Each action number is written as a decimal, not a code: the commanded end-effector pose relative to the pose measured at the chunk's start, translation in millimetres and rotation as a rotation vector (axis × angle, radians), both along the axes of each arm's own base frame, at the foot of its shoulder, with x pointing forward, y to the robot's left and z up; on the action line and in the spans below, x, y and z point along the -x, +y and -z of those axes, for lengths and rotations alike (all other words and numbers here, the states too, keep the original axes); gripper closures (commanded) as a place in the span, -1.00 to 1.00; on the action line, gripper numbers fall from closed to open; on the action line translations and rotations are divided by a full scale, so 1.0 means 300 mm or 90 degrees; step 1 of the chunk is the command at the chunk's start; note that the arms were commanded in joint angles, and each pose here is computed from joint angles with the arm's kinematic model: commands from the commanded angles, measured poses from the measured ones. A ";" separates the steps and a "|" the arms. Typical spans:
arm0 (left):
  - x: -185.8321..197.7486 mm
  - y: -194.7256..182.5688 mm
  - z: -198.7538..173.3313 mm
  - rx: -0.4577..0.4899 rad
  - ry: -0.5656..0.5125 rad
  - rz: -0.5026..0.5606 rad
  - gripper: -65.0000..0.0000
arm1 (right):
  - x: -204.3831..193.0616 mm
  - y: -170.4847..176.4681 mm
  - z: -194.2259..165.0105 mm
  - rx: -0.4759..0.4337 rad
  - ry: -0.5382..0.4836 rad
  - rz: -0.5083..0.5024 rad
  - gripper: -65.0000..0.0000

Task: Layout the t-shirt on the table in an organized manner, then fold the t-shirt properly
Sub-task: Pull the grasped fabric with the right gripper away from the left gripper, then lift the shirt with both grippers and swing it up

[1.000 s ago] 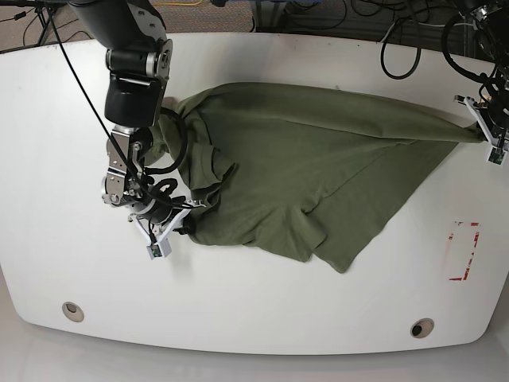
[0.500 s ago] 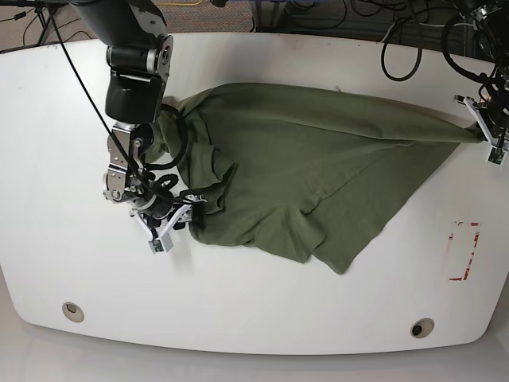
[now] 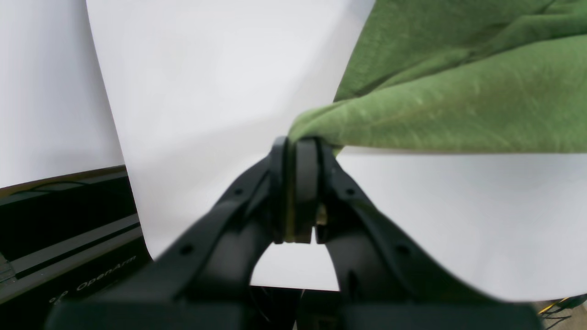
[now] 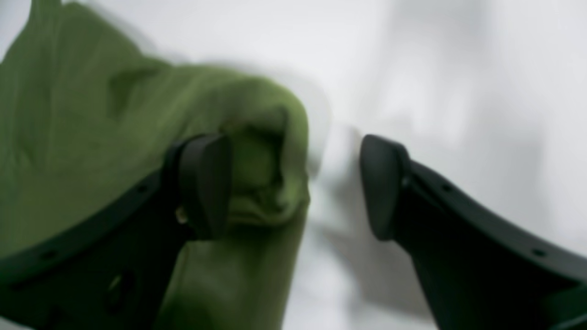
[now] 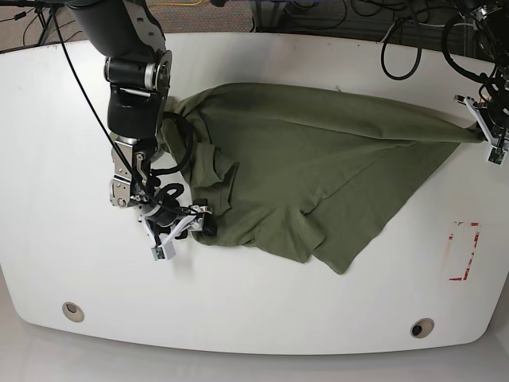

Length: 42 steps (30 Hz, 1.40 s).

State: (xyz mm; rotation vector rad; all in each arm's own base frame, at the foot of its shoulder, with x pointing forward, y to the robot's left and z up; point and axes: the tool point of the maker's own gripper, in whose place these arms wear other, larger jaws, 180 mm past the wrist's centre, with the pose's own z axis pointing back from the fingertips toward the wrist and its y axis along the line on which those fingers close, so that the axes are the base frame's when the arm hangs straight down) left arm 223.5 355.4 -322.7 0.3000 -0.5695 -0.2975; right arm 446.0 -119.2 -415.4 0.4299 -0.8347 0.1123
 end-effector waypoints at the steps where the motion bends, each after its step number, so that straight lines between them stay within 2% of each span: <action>1: -0.019 0.013 -0.037 -0.014 -0.020 0.004 1.00 | -0.049 0.008 -0.033 -0.016 -0.013 0.003 -0.39; 8: -0.020 0.013 -0.038 -0.014 -0.020 0.004 1.00 | -0.063 0.034 -0.029 -0.029 -0.006 0.000 -0.38; 13: -0.020 0.013 -0.038 -0.014 -0.020 0.004 1.00 | -0.050 0.101 -0.017 -0.009 -0.002 -0.046 -0.36; 15: -0.020 0.013 -0.038 -0.014 -0.020 0.004 1.00 | -0.045 0.108 -0.012 -0.005 0.000 -0.052 -0.29; 17: -0.022 0.013 -0.039 -0.014 -0.021 0.004 1.00 | -0.041 0.108 -0.008 -0.005 0.002 -0.052 -0.13; 23: -0.054 0.018 -0.065 -0.017 -0.041 0.001 1.00 | -0.013 0.105 0.022 -0.004 0.014 -0.052 0.69; 26: -0.059 0.017 -0.068 -0.017 -0.043 0.002 1.00 | -0.005 0.100 0.030 -0.001 0.018 -0.052 0.90; 35: -0.098 -0.003 -0.084 -0.014 -0.059 0.014 1.00 | 0.016 0.025 -0.009 0.049 -0.002 -0.057 0.91; 42: -0.111 -0.012 -0.088 -0.011 -0.064 0.018 1.00 | 0.057 -0.002 -0.127 0.128 -0.039 -0.087 0.92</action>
